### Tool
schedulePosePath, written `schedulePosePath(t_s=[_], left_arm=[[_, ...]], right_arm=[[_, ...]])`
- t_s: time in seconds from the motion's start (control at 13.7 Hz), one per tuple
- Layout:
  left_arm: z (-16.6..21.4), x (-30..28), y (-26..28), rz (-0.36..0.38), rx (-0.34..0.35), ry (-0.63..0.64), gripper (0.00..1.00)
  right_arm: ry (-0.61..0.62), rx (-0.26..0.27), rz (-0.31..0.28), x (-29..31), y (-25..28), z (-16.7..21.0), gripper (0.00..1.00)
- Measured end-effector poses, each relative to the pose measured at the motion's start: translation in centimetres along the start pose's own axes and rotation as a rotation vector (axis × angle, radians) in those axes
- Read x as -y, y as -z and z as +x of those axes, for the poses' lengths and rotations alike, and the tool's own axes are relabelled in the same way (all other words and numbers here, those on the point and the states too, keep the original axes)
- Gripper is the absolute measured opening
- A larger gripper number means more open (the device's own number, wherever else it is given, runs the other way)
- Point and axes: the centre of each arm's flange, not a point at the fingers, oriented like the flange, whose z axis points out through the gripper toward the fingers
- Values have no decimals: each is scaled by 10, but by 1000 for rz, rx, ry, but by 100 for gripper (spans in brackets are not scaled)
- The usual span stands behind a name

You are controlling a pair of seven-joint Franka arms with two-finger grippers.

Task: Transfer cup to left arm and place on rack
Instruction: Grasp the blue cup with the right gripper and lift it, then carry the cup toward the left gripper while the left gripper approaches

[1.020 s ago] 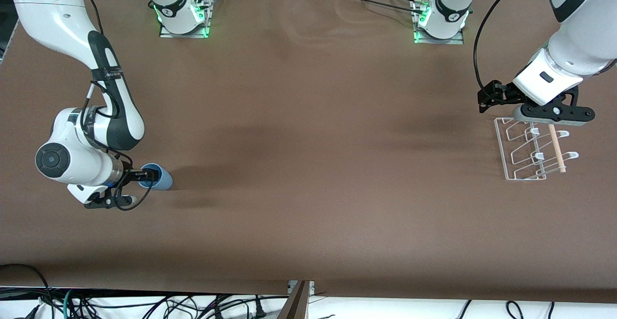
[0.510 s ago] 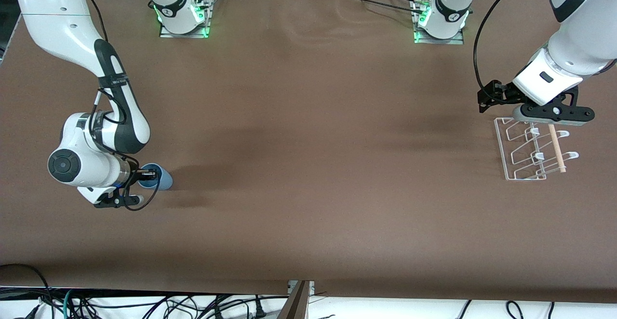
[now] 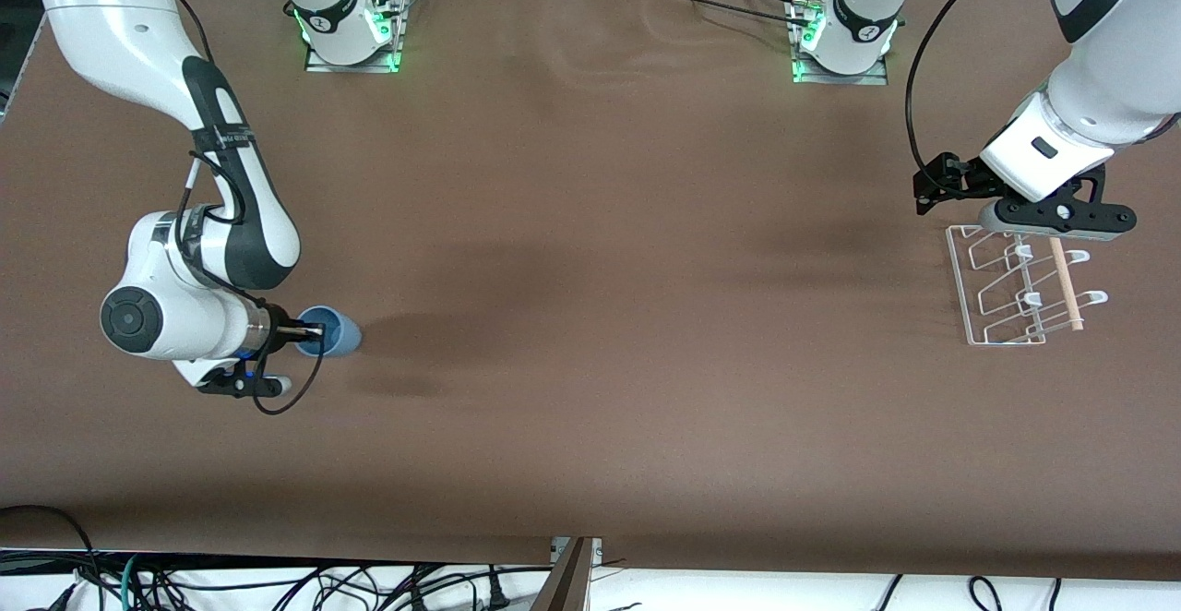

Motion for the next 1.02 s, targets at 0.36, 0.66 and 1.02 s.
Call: schedulePosePath(t_s=[0.36, 0.66, 1.02], left_arm=[[-4, -47, -3, -6, 15, -81, 100], [-2, -76, -22, -65, 57, -134, 100], [12, -85, -70, -182, 126, -387, 100]], right_arm=[[-221, 38, 189, 118, 49, -26, 4], [-332, 119, 348, 214, 70, -63, 4], [-429, 254, 551, 292, 81, -102, 4]])
